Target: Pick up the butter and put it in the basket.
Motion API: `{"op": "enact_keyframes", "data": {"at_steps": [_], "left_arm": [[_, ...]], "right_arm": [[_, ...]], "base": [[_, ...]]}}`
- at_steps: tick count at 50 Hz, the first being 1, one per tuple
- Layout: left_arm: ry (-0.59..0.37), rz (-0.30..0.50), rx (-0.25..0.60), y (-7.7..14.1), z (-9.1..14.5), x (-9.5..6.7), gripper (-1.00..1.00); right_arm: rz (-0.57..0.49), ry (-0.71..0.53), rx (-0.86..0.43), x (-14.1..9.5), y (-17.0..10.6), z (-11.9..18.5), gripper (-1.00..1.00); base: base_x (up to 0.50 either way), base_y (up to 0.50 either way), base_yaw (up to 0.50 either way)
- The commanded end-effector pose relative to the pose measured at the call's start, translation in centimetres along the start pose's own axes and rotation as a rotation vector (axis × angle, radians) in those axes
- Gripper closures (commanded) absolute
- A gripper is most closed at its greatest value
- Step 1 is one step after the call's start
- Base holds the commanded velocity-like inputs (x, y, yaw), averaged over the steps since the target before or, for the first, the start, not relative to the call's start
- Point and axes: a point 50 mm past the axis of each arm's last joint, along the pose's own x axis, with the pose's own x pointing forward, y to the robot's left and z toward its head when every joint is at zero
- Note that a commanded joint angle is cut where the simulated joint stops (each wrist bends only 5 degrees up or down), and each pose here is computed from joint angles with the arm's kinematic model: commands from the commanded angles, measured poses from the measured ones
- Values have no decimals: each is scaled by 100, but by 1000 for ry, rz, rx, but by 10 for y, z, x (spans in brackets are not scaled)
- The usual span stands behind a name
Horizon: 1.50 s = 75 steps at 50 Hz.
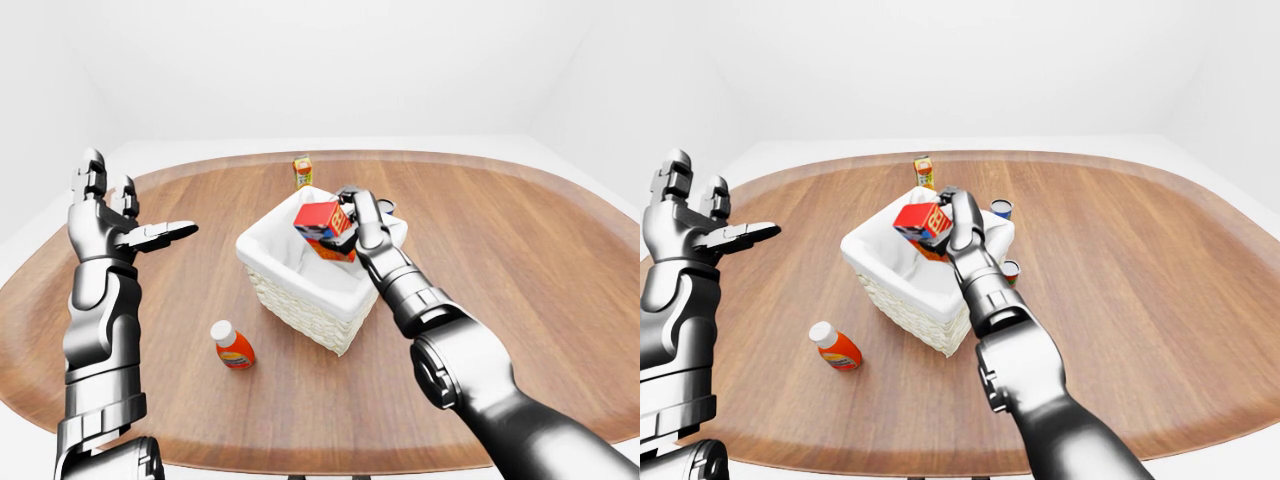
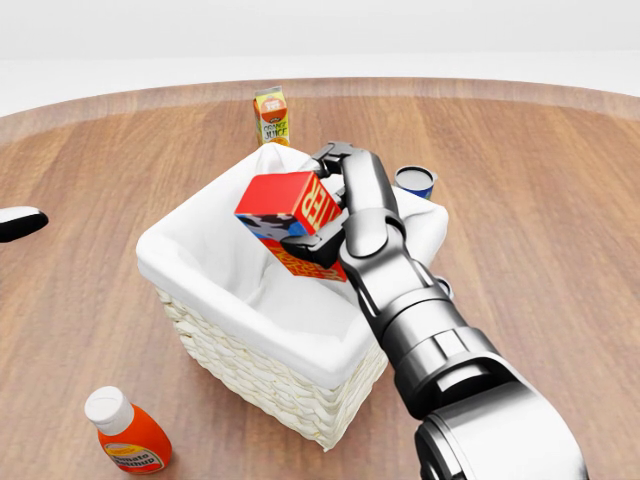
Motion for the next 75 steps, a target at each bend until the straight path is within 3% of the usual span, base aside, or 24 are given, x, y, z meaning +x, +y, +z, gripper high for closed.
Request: {"op": "enact_keyframes", "data": {"at_steps": [1,40,42,43,44,49,75], "left_arm": [[9,3,-2,1,-2,1,-100],[24,22,-5,7,-5,-2,-100],[24,23,-5,8,-5,-2,-100],[22,24,-5,8,-5,-2,-100],[23,24,-5,8,-5,-2,-100],[26,25,-4,9,-5,-3,-100],[26,27,-5,9,-6,-3,-100]], "right_arm": [[-33,21,42,1,0,3,100],[-22,90,57,-4,11,-11,100],[-21,92,60,-4,12,-11,94],[-21,93,61,-4,12,-11,2],[-21,93,60,-4,12,-11,-25],[-20,93,57,-4,13,-12,-100],[4,56,71,-5,15,-6,-100]], "base": [[0,0,0],[0,0,0],[0,0,0],[0,0,0],[0,0,0],[0,0,0],[0,0,0]]}}
